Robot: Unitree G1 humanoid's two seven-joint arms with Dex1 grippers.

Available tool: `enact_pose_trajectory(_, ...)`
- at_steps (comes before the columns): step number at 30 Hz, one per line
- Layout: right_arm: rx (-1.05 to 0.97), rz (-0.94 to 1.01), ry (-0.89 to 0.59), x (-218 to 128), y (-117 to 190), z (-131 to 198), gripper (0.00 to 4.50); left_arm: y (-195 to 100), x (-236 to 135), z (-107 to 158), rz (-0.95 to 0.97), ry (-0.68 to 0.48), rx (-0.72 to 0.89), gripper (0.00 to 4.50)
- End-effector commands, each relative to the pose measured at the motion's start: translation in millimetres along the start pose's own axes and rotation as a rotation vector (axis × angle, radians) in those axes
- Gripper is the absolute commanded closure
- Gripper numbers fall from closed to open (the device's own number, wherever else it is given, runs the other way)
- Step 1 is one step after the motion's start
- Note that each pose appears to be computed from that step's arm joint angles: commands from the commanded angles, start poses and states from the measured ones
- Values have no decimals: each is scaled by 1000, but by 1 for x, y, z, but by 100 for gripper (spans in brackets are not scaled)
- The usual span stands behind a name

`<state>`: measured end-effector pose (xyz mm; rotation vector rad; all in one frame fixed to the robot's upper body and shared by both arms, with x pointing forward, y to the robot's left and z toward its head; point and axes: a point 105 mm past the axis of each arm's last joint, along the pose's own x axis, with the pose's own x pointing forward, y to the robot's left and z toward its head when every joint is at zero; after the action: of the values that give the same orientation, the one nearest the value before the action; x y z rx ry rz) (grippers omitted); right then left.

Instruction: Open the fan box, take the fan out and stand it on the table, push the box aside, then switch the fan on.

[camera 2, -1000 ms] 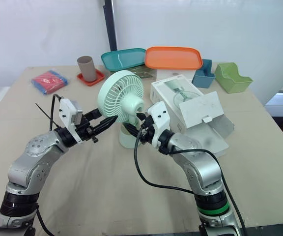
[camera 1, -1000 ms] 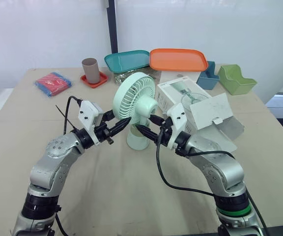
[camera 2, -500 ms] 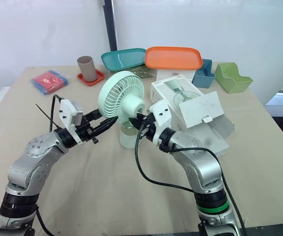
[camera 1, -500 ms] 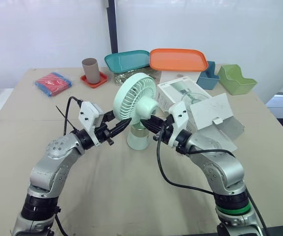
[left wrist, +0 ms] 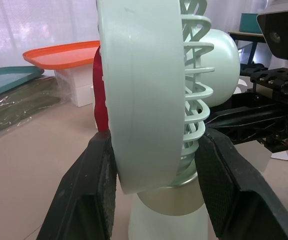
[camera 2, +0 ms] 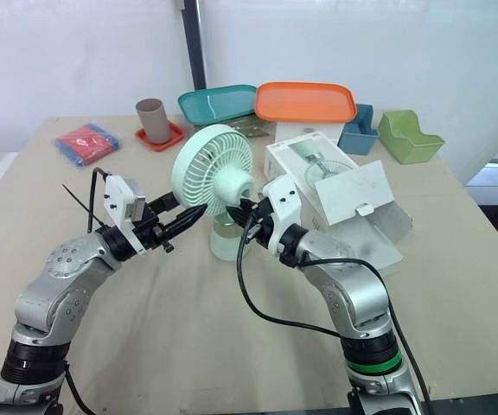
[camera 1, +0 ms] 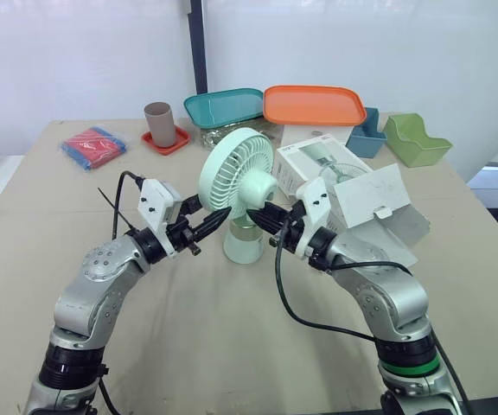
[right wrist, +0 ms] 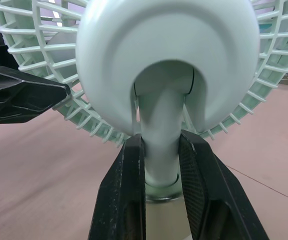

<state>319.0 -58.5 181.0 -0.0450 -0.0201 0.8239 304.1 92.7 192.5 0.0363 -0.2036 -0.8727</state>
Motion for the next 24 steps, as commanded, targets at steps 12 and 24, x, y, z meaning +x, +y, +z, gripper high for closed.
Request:
enact_pose_trajectory(12, -23, 45, -36, 5, 8, 11, 414, -1, -8, 5, -39, 9, 24, 7)
enact_pose_trajectory(24, -39, 103, -52, -1, 2, 14, 414, 10, -49, -13, -88, 157, 57, 2)
